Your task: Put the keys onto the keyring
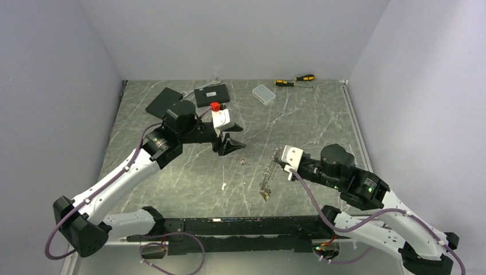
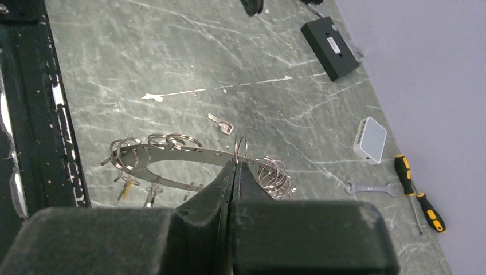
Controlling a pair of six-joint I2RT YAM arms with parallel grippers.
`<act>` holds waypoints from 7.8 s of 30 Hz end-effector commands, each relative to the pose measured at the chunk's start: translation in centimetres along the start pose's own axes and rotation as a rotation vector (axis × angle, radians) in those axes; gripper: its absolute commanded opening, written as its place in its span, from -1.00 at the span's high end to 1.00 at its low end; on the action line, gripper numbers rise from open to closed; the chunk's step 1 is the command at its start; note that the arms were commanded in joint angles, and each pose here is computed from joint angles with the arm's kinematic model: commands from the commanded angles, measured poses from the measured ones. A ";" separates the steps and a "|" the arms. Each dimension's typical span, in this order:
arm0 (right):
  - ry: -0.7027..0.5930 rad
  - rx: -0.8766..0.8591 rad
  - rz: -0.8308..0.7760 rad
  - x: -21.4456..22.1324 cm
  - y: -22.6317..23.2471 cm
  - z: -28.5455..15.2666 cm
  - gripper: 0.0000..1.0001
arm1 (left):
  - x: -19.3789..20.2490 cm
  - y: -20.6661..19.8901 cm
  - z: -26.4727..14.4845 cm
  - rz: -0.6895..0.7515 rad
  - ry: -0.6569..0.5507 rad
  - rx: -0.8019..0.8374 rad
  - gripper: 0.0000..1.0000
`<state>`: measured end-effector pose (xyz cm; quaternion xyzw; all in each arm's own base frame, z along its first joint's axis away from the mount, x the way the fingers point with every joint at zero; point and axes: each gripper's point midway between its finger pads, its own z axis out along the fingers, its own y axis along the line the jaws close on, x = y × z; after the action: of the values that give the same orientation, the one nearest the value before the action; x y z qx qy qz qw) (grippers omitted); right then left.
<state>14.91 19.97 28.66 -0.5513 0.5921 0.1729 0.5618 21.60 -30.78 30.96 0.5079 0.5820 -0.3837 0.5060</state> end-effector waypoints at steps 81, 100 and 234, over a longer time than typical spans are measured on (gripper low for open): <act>-0.144 -0.002 -0.107 -3.9 -1.0 1.2 1.00 | -0.6 -7.0 6.9 0.431 0.031 0.207 1.00; -0.227 0.062 0.017 -4.3 -1.2 0.5 -0.41 | -3.1 -6.2 5.8 0.541 -0.113 0.104 1.00; -0.189 0.159 -0.009 -3.2 -2.1 -4.0 1.00 | 25.5 5.1 7.4 -0.866 0.800 -0.751 0.00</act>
<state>14.21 17.49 30.61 -0.5135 0.5675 0.1616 0.6230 27.89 -31.01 4.93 0.1367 0.9671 -0.1177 0.1794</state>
